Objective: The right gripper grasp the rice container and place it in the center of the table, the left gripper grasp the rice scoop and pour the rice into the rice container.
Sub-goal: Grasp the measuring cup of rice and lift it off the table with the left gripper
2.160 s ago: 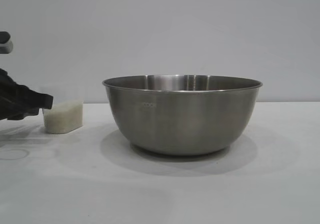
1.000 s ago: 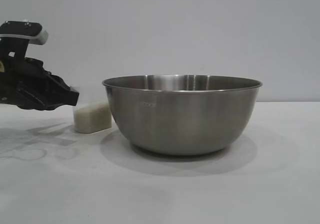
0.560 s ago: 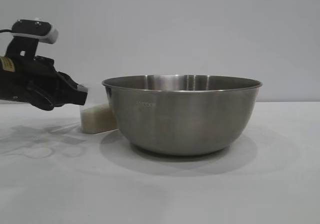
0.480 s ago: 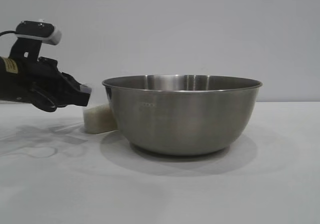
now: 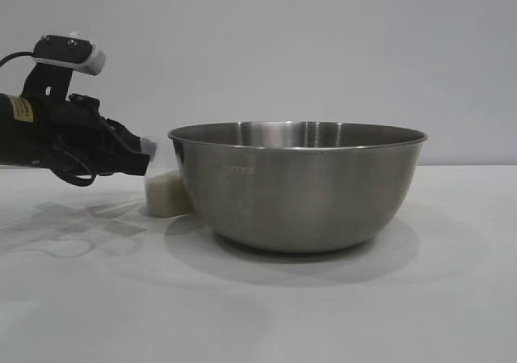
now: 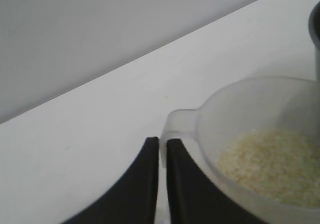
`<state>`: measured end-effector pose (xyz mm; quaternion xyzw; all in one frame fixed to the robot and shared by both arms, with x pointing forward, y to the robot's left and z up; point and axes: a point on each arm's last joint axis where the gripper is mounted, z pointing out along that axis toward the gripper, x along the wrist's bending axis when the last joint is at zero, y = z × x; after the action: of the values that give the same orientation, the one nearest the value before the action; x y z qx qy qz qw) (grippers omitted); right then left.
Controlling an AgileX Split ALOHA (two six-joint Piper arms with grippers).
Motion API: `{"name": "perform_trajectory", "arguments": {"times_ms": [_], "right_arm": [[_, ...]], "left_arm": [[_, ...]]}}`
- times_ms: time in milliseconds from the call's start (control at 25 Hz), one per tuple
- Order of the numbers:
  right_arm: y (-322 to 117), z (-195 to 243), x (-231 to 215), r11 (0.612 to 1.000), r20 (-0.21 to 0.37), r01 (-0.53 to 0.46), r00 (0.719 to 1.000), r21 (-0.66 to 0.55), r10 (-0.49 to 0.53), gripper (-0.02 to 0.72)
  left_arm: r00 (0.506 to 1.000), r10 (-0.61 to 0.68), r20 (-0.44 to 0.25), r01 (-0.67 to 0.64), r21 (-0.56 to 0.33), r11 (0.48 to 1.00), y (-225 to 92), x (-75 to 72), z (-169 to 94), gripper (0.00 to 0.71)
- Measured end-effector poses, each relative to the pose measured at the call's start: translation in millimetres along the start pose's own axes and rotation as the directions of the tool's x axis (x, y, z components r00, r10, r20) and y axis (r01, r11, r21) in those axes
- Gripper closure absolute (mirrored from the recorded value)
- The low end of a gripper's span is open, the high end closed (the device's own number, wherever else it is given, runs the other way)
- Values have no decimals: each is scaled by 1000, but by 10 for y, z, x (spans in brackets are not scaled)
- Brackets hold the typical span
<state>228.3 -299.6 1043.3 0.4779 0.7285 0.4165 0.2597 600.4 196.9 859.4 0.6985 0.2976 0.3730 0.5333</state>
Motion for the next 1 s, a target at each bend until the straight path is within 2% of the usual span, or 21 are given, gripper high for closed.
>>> {"name": "perform_trajectory", "arguments": {"times_ms": [240,520,760,840,1000], "right_arm": [[0,0,0,1000,0,0,1000,0,0,313],[0,0,0,1000,0,0,1000,0,0,313],[0,0,0,1000,0,0,1000,0,0,313],[0,0,0,1000,0,0,1000,0,0,313],[0,0,0,1000,0,0,1000,0,0,313]], "left_arm": [[996,90,-17,-91,-40,995,186,47,-16,710],[990,127,-53,-129,-33,991,193,92,-23,710],[985,141,-101,-147,-57,987,324,245,-87,710],[983,156,-102,-164,-76,984,399,279,-111,710],[966,250,-62,-256,-123,959,563,247,-142,710]]}}
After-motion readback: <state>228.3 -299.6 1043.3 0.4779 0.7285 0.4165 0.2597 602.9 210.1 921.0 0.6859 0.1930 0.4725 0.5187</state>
